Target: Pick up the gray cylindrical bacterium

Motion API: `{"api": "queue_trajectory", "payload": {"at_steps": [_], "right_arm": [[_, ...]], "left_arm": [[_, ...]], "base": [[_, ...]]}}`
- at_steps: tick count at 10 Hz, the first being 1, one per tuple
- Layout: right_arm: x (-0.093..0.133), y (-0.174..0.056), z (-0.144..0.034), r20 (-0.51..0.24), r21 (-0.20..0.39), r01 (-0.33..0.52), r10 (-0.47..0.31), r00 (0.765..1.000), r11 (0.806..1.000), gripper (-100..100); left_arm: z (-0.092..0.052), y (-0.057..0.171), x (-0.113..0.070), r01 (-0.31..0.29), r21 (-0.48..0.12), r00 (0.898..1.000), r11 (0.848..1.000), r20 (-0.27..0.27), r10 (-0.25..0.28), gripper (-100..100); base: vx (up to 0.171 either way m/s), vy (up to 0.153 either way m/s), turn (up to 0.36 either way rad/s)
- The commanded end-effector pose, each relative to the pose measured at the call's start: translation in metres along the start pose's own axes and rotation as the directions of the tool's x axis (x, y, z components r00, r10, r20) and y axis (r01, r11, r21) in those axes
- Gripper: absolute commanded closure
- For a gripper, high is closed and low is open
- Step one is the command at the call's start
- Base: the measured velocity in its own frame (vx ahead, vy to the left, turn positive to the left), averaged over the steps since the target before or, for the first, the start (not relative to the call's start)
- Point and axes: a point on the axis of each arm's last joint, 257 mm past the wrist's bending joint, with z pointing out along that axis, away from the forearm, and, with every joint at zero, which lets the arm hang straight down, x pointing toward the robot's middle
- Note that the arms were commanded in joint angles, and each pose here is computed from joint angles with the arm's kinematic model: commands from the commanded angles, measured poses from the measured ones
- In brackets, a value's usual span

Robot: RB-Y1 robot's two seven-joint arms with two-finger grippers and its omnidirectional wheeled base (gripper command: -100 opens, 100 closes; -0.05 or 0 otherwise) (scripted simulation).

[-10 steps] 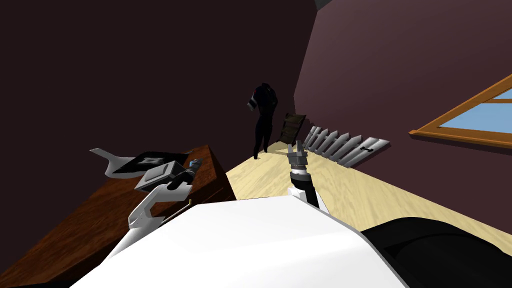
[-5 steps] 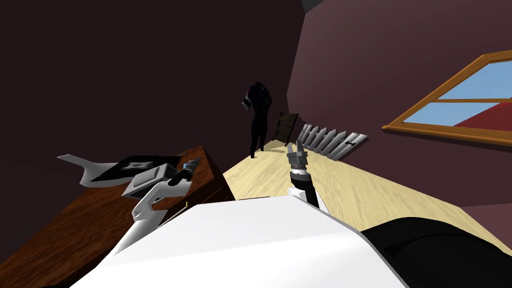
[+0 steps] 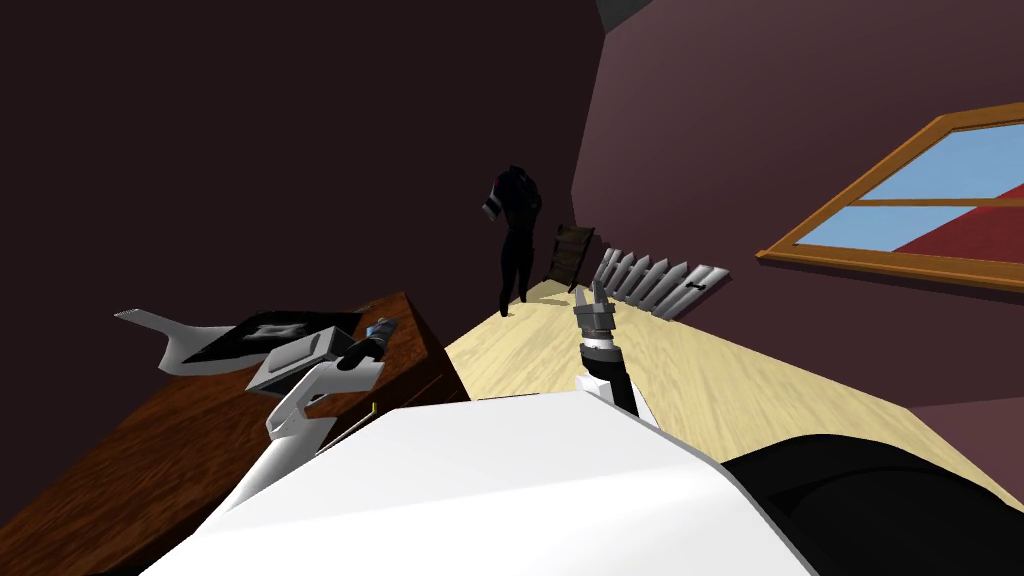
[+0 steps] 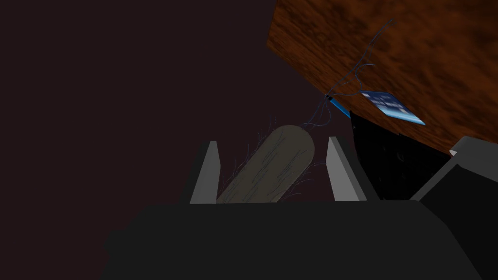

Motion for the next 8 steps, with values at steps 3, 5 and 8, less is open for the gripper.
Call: {"api": "queue_trajectory", "payload": {"at_steps": [3,5,8], "right_arm": [[0.0,0.0,0.0,0.0,0.0,0.0,0.0,1.0,1.0,0],[0.0,0.0,0.0,0.0,0.0,0.0,0.0,1.0,1.0,0],[0.0,0.0,0.0,0.0,0.0,0.0,0.0,1.0,1.0,0]], "left_arm": [[0.0,0.0,0.0,0.001,0.0,1.0,1.0,0.0,-0.001,0],[-0.01,-0.007,0.01,-0.009,0.023,1.0,1.0,-0.022,0.01,100],[-0.023,-0.014,0.022,-0.019,0.048,0.999,0.999,-0.05,0.021,100]], "base": [[0.0,0.0,0.0],[0.059,-0.007,0.18],[0.061,-0.013,0.139]]}}
